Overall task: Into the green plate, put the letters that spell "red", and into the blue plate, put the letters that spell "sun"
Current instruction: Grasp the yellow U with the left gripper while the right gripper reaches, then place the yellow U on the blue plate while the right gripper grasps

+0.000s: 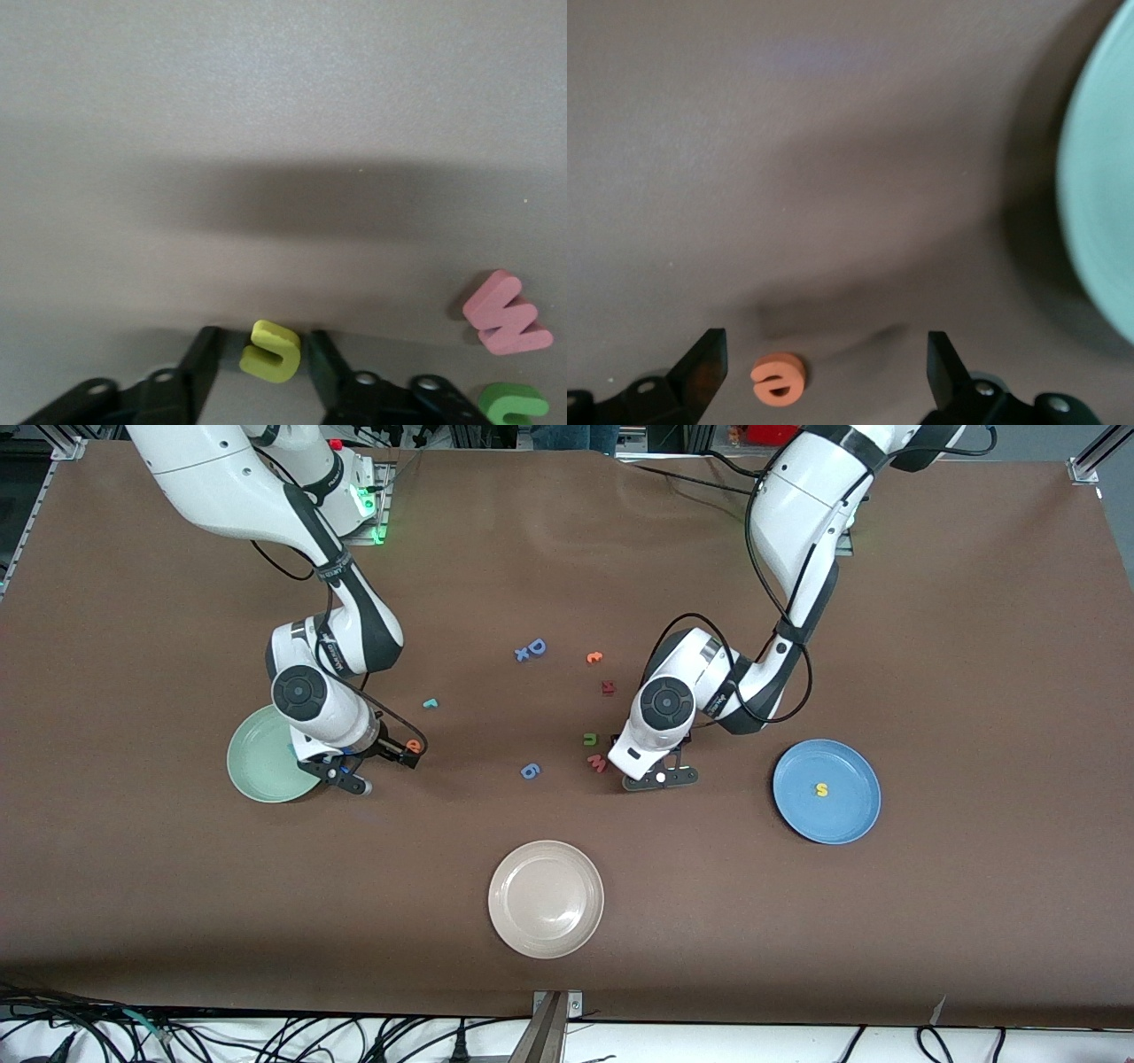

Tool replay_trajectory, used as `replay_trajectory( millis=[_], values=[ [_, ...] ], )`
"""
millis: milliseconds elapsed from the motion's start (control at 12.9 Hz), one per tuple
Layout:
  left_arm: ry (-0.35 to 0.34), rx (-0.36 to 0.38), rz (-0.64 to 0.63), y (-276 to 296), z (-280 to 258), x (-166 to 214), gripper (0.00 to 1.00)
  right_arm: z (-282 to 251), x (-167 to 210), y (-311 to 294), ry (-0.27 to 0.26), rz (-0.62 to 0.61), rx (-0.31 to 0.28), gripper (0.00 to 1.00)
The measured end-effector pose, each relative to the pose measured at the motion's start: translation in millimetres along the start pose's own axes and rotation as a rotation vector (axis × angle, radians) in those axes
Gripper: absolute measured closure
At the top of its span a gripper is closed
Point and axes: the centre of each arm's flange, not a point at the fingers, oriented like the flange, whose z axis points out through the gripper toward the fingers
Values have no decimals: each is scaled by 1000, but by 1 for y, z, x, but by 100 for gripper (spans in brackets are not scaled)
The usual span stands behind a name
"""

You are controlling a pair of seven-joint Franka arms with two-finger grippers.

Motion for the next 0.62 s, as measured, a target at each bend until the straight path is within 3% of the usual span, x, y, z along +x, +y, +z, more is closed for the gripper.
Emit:
replay_trajectory(
  millis=[78, 389, 545, 622],
  values=[
    [0, 1, 0, 0, -3, -1, 69, 2, -5, -5, -1, 5, -2, 0],
    [-2, 4, -4, -3, -5, 0, 70, 5, -11, -16, 6, 4, 5, 2],
    [-9, 15, -15, -12, -21, 5, 70, 11, -12, -17, 6, 5, 6, 7],
    [-15, 23, -15, -23, -37, 12, 70, 13, -13, -19, 8, 3, 9, 17]
  ],
)
